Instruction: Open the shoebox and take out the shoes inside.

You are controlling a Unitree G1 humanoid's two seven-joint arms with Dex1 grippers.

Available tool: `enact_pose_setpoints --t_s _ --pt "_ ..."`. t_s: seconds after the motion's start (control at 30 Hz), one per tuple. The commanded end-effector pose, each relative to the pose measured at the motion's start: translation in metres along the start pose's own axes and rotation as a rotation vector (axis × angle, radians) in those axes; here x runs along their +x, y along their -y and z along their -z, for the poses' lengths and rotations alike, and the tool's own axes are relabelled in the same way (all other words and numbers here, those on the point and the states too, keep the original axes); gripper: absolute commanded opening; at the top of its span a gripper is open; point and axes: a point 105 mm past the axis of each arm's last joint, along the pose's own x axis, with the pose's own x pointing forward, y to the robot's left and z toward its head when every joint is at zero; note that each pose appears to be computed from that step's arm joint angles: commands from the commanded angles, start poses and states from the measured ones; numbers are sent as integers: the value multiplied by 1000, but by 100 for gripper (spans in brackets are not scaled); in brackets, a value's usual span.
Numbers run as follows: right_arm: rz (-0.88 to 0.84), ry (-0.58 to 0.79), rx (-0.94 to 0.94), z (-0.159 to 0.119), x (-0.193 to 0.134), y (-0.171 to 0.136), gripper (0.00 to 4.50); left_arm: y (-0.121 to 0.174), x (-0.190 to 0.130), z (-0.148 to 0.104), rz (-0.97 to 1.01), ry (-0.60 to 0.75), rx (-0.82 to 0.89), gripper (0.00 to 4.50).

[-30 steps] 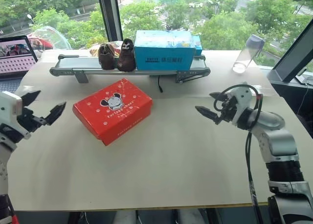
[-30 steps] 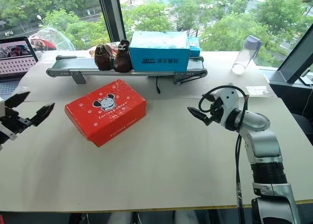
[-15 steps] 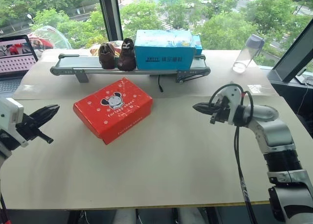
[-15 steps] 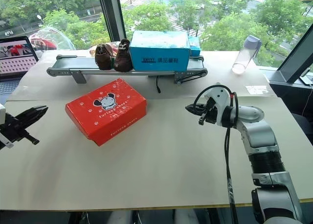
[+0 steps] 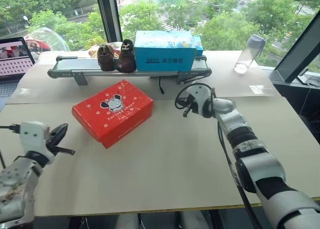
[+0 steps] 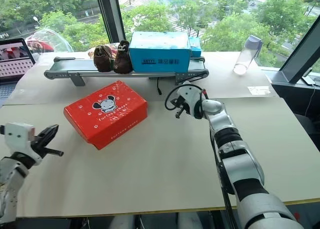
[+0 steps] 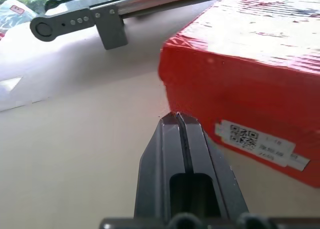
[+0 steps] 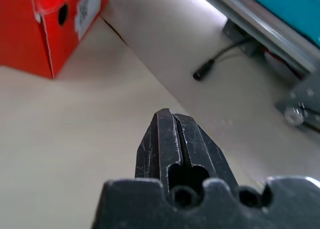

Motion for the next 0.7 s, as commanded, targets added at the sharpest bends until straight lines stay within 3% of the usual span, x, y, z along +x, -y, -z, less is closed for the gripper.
enact_pose_setpoints --t_s 0.03,0.5,0.7 --pt "13 60 3 -21 15 -1 1 14 6 -5 -25 18 39 0" --pt "-229 107 78 -36 67 -95 1 37 19 -18 26 97 -53 0" --pt "-309 151 47 -44 65 -106 1 55 20 -18 89 100 -71 0"
